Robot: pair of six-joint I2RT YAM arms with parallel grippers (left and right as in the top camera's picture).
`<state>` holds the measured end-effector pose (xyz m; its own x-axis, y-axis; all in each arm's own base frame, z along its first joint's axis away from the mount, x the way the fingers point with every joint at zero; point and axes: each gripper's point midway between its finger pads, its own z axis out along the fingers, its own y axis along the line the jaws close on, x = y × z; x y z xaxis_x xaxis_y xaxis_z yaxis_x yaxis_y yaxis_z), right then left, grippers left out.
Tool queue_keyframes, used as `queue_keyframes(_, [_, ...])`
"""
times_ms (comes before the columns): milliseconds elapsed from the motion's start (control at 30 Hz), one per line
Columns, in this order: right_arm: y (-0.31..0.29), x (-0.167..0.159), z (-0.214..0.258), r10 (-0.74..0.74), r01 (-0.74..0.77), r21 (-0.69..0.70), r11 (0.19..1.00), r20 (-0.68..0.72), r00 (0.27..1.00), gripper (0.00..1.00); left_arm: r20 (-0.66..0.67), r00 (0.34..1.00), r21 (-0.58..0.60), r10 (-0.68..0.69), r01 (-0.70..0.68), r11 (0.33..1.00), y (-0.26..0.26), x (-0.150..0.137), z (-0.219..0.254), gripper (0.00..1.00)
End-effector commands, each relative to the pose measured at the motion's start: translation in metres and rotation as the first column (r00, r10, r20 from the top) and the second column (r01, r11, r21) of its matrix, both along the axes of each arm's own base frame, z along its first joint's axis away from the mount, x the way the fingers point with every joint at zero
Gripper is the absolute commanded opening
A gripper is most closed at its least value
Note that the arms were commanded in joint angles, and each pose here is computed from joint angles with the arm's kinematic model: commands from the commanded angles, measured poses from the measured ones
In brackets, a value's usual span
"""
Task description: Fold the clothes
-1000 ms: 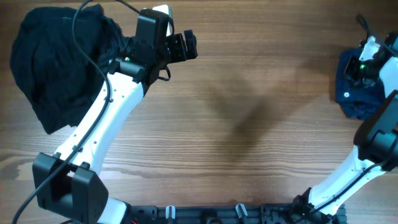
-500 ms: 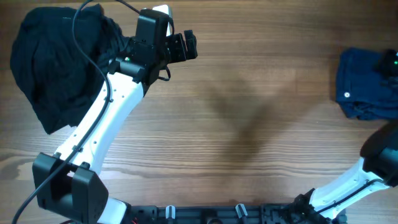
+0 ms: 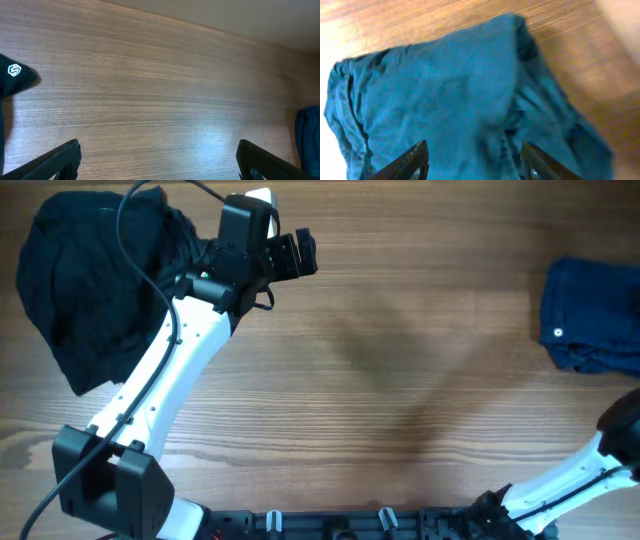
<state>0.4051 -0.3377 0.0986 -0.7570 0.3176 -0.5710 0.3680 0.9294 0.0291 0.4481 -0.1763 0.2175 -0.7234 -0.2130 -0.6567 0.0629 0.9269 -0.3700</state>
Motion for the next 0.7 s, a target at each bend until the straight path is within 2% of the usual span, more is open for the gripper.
queue_keyframes(0, [0.002,0.009,-0.026,0.069,-0.070,0.042,0.997,0.008,0.998,0.57,0.011,1.000,0.015,0.014,-0.014,1.000,0.003,0.003,0.000,1.00])
queue_keyframes(167, [-0.003,0.012,-0.040,0.067,-0.068,0.042,0.997,0.008,0.998,0.51,0.021,1.000,0.011,0.014,-0.014,1.000,0.003,0.005,0.002,0.99])
queue_keyframes(200, [-0.004,0.014,-0.040,0.065,-0.065,0.038,0.997,0.015,0.998,0.46,0.024,1.000,0.010,0.014,-0.014,1.000,0.003,0.006,0.003,1.00])
queue_keyframes(233, [-0.005,0.015,-0.038,0.060,-0.061,0.034,0.998,0.022,0.998,0.34,0.028,1.000,0.009,0.014,-0.014,1.000,0.002,0.006,0.003,0.99])
queue_keyframes(300, [-0.009,0.017,-0.036,0.035,-0.037,0.033,0.999,0.037,0.999,0.15,0.032,0.999,0.007,0.014,-0.014,1.000,0.002,0.007,0.004,1.00])
queue_keyframes(400, [-0.011,0.018,-0.034,0.015,-0.016,0.032,0.999,0.042,0.999,0.04,0.035,0.999,0.006,0.014,-0.014,1.000,0.002,0.007,0.005,0.99])
queue_keyframes(500, [-0.013,0.020,-0.025,0.015,-0.016,0.016,1.000,0.060,0.998,0.04,0.035,0.999,0.006,0.014,-0.014,1.000,0.002,0.007,0.005,1.00])
queue_keyframes(667, [-0.030,0.024,0.024,-0.016,0.022,-0.043,0.999,0.141,0.990,0.04,0.038,0.999,0.005,0.014,-0.014,1.000,0.002,0.008,0.005,0.99])
